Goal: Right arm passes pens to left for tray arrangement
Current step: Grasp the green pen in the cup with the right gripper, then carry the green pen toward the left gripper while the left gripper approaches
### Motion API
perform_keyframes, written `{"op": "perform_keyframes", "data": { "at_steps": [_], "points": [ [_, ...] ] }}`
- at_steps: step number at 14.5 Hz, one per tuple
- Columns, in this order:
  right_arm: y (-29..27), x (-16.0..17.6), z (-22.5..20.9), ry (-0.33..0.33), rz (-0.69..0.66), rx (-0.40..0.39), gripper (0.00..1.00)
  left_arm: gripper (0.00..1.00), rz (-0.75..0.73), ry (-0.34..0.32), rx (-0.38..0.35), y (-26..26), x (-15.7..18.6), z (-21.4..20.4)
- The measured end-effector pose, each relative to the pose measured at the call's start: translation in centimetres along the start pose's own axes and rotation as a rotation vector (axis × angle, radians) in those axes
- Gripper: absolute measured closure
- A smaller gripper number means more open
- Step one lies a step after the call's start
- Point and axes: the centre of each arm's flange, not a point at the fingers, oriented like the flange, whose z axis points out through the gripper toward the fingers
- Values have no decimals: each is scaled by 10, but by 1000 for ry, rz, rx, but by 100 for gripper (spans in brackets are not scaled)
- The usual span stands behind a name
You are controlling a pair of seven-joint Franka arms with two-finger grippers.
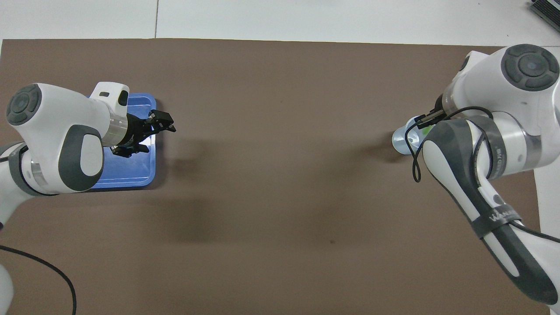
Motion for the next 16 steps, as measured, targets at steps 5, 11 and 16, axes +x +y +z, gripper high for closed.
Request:
{"op": "perform_keyframes", "data": {
  "at_steps": [5,11,16],
  "points": [
    [-1,-12,-47,33,36,40,82,0,0,0,0,0,0,0],
    [-8,-15,-97,62,159,211,82,0,-52,-33,-60,4,-2,-3],
    [-33,-6,-105,77,357,352,82,0,-186,-130,-228,25,-17,-23]
  ]
}}
